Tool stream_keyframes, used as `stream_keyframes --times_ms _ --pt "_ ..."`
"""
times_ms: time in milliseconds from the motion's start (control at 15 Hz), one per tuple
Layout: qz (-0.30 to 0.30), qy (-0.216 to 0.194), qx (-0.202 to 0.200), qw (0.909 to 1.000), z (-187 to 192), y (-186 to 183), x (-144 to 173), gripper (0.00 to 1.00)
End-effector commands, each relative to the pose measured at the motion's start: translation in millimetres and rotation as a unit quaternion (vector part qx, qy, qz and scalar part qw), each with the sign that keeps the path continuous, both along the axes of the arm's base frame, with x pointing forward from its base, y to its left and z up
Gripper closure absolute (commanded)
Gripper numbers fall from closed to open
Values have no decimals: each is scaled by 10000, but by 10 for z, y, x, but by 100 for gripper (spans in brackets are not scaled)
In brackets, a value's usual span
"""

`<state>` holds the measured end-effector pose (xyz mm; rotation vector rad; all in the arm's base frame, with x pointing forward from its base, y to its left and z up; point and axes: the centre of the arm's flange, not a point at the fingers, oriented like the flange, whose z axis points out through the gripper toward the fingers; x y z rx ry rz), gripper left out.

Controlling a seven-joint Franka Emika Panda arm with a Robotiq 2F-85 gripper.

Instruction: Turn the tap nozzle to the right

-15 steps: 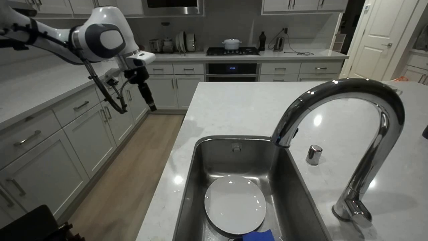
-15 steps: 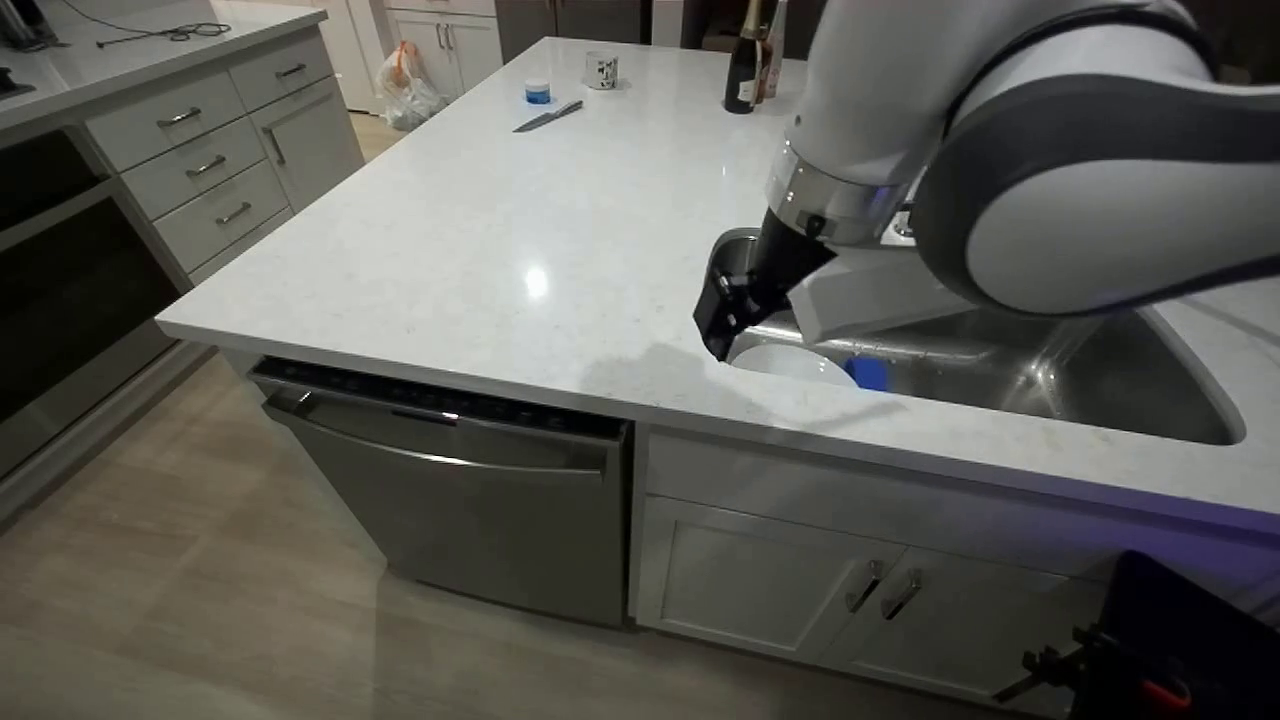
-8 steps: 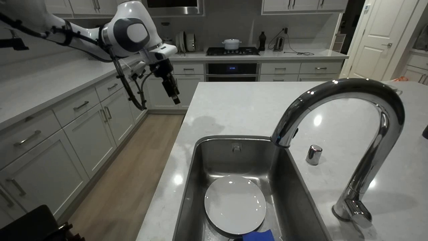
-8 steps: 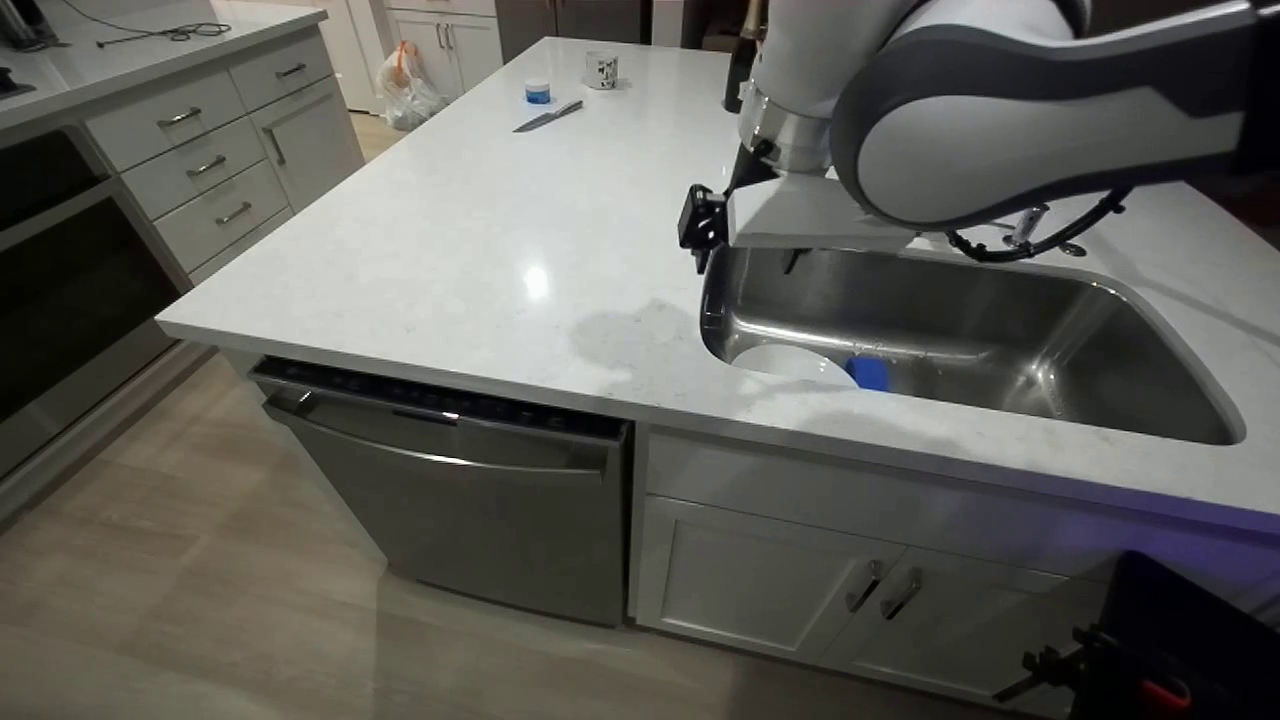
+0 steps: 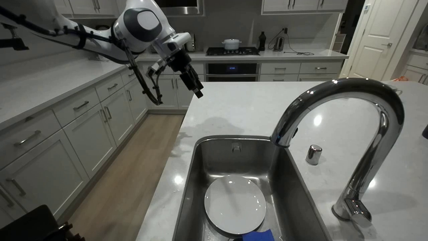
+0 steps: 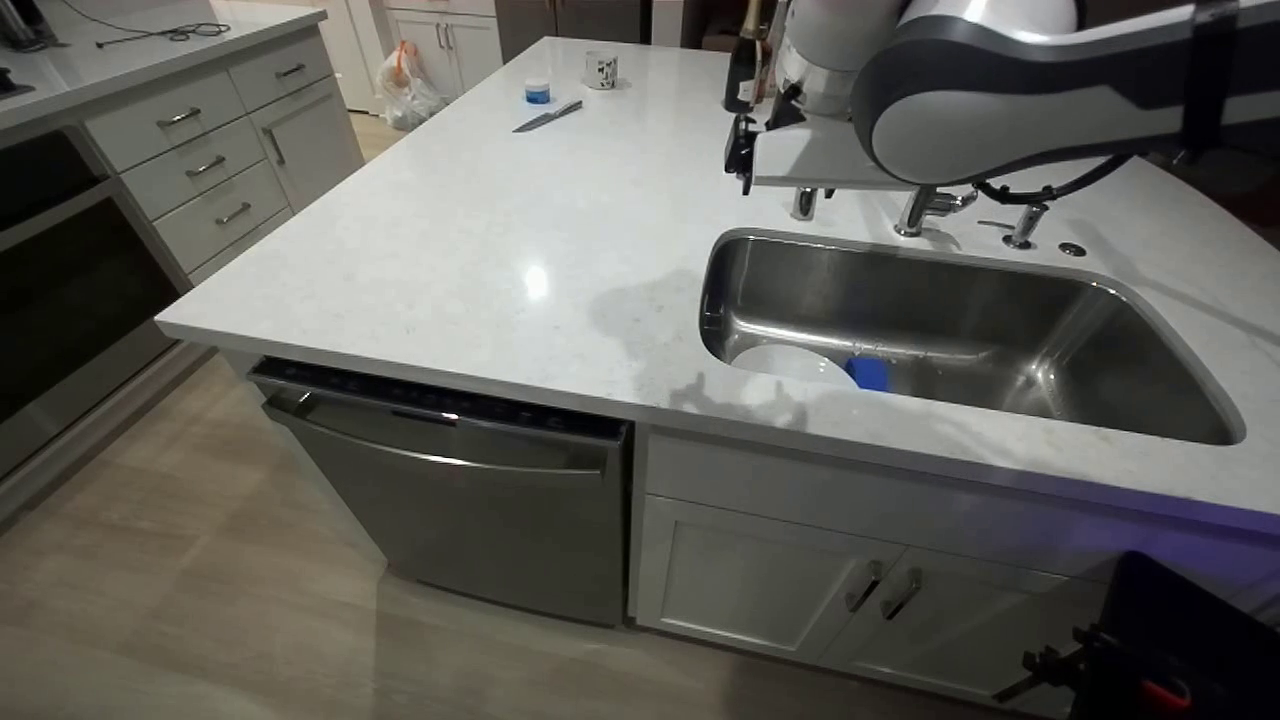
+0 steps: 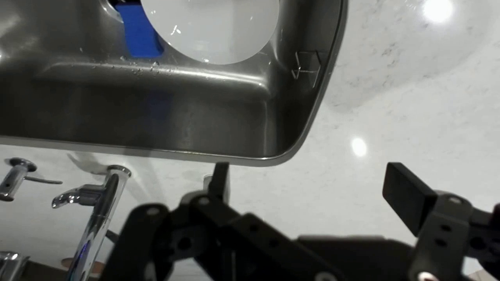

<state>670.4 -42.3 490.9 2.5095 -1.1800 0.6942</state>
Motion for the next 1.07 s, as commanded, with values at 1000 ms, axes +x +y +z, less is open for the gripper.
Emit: stream_keyframes --times_ms 1000 --pt "-388 -101 -1515 9876 128 -1407 -249 0"
